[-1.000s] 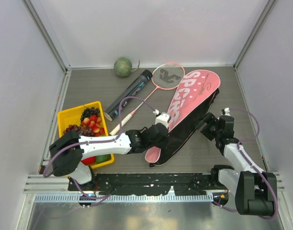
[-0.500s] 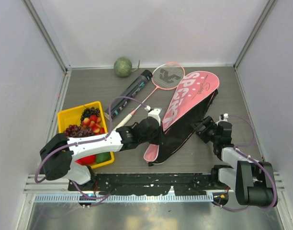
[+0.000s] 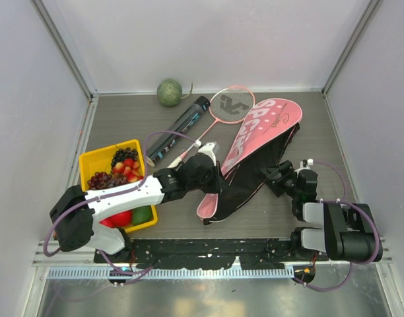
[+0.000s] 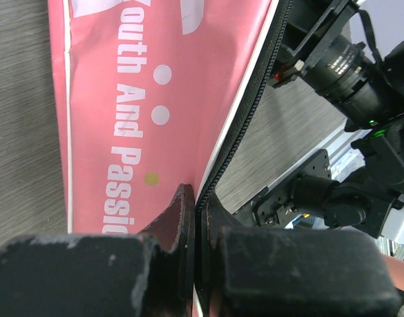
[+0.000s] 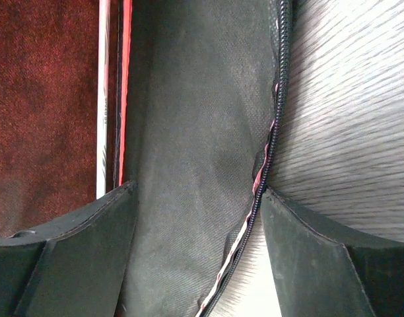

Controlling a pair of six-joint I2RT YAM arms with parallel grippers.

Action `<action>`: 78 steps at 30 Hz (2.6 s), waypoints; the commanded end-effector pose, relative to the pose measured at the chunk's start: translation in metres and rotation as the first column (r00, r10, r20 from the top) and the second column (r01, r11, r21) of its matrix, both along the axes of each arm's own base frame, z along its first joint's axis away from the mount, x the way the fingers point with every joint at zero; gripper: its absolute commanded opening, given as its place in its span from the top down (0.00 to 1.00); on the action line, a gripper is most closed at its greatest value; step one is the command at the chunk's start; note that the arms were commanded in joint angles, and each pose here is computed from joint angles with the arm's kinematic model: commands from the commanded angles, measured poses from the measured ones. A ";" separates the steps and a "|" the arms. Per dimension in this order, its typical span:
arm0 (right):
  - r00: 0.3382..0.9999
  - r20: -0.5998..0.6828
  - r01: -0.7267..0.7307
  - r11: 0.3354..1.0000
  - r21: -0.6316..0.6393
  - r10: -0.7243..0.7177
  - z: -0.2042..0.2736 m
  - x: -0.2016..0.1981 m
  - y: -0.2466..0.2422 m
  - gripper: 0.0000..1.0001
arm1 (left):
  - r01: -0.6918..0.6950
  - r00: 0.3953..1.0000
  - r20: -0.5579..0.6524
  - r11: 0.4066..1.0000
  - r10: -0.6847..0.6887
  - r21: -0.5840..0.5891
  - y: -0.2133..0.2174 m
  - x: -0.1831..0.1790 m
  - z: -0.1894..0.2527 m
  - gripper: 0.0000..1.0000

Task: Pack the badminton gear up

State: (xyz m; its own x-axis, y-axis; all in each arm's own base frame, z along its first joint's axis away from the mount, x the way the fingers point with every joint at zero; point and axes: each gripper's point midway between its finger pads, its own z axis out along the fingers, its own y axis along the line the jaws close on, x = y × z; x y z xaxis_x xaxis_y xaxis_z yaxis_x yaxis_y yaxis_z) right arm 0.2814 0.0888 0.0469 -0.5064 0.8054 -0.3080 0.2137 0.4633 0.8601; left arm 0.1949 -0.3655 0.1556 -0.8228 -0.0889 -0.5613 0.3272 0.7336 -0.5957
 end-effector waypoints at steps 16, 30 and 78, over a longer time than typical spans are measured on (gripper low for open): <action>0.994 0.104 -0.043 0.998 0.044 0.039 0.014 0.030 0.017 0.95 | 0.045 0.999 -0.012 0.994 -0.046 -0.099 -0.012 0.001 0.035 1.00; 0.981 0.193 0.041 0.978 -0.206 0.000 0.066 0.019 -0.010 0.94 | 0.114 0.993 0.004 0.982 -0.116 0.149 0.010 0.002 -0.023 0.81; 0.974 0.204 -0.012 0.914 -0.406 0.103 0.166 0.032 0.005 0.94 | 0.478 0.774 0.427 0.874 -0.467 0.089 -0.096 -0.031 0.066 0.45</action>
